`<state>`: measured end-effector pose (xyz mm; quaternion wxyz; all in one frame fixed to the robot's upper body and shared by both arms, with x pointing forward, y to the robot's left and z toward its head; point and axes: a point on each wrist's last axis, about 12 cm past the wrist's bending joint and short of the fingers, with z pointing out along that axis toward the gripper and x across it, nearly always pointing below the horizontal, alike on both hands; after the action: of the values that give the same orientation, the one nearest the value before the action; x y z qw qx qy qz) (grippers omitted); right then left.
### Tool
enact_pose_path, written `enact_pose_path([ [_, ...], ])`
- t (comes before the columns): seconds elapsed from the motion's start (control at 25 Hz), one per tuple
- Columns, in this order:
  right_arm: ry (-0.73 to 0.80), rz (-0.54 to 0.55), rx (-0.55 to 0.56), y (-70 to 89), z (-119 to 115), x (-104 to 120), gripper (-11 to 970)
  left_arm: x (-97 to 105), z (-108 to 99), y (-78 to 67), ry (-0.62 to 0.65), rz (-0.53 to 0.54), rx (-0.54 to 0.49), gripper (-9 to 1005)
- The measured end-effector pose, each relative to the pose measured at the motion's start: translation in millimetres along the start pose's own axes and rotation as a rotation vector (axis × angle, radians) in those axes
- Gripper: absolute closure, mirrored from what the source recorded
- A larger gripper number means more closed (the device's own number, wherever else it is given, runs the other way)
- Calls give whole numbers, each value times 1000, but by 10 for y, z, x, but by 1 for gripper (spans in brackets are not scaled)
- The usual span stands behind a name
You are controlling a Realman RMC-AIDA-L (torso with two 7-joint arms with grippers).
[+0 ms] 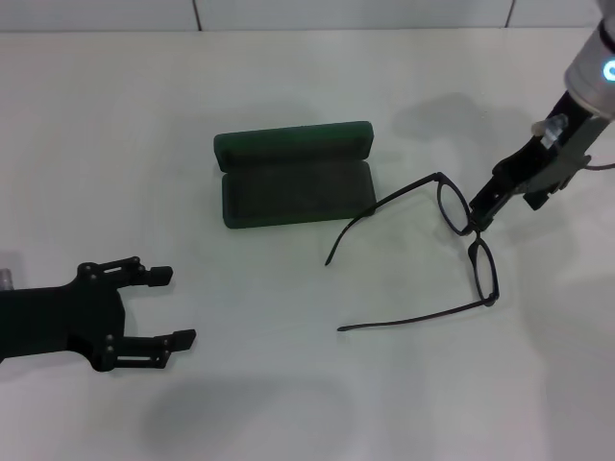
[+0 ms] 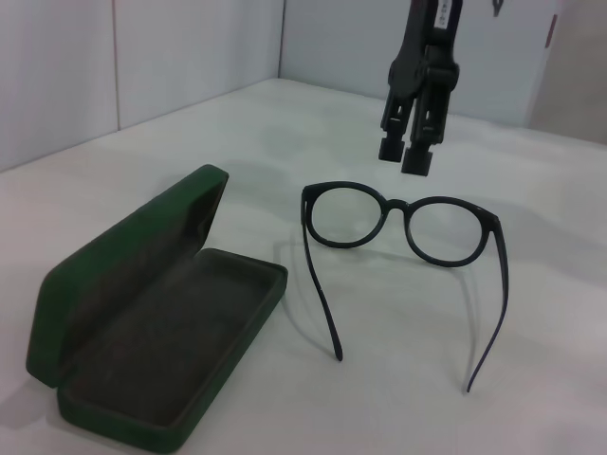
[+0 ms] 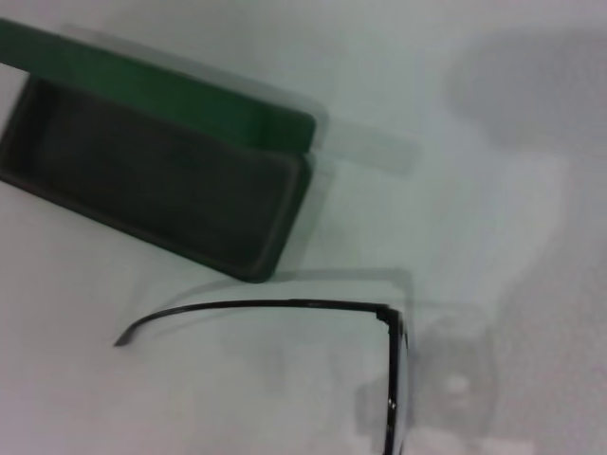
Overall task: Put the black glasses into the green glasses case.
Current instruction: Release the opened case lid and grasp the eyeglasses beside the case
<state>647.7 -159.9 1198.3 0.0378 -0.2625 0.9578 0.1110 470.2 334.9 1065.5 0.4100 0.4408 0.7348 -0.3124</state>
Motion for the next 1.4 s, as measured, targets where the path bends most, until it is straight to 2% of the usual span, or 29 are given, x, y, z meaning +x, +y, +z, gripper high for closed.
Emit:
enact_pose_path([
  [0.24, -11, 6, 21, 84, 117, -55, 120, 7, -5, 1, 1, -1, -5, 123],
  [0.64, -15, -3, -43, 224, 289, -89, 120, 35, 18, 8, 24, -4, -17, 125],
  [1.0, 6, 19, -61, 184, 370, -8, 121, 31, 26, 9, 23, -3, -16, 127],
  [1.32, 9, 6, -44, 197, 358, -22, 121, 25, 43, 21, 22, -3, -15, 128],
  [1.4, 18, -6, -27, 209, 360, -22, 186, 31, 51, 25, 23, -6, -18, 129],
])
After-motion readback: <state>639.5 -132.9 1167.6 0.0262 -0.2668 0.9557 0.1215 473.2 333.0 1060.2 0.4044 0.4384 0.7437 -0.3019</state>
